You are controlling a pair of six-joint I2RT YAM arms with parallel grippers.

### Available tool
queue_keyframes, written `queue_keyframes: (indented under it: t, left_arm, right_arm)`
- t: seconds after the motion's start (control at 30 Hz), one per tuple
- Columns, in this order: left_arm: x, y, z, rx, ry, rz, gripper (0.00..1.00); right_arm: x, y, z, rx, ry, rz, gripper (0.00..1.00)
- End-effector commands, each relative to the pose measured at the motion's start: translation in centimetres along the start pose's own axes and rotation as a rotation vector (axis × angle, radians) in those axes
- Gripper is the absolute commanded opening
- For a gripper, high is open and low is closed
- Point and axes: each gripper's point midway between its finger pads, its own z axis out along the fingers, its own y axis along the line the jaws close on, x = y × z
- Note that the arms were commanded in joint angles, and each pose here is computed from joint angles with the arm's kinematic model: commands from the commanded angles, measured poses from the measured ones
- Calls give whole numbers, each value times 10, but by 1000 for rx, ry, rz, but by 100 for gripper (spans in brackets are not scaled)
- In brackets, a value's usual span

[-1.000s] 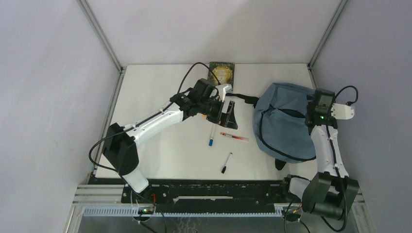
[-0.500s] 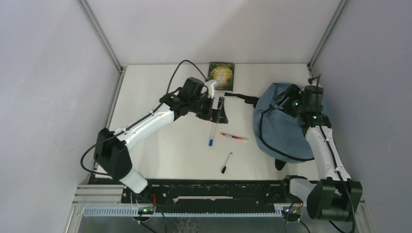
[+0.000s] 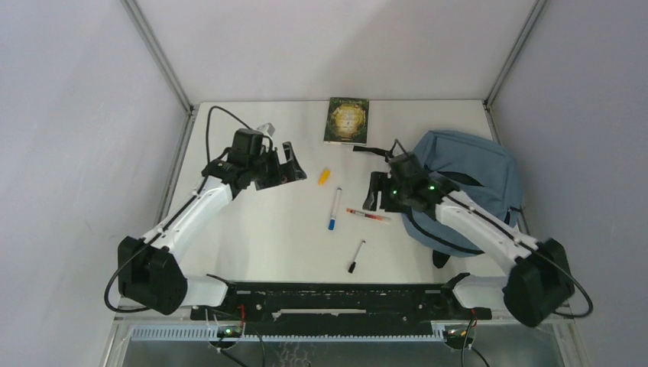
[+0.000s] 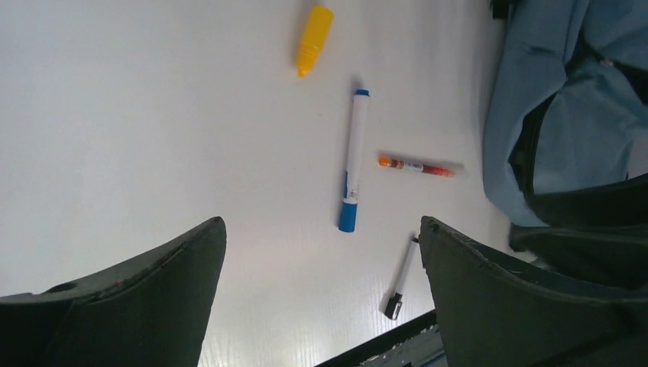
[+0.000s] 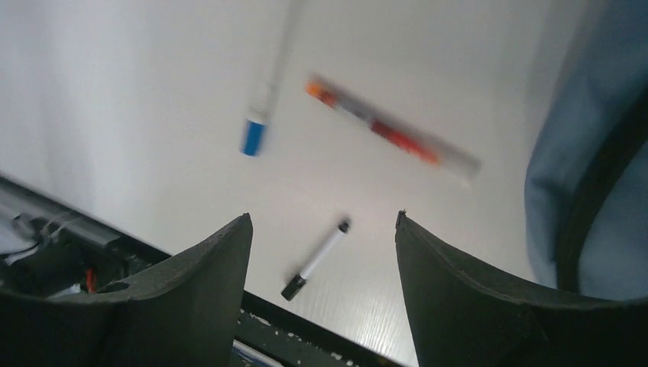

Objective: Pack the student bag
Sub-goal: Pick up the stationery from the center of the board.

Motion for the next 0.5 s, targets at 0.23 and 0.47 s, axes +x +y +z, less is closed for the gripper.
queue_keyframes:
  t: [0.23,0.47]
  left_arm:
    - [-13,5,-8,3,-70,-46,100]
    - [-12,8,-5,-10,-66,-50,100]
  right_arm:
    - [111,-20,32,368,266,173,78]
    - [131,-18,54,388,354,166,78]
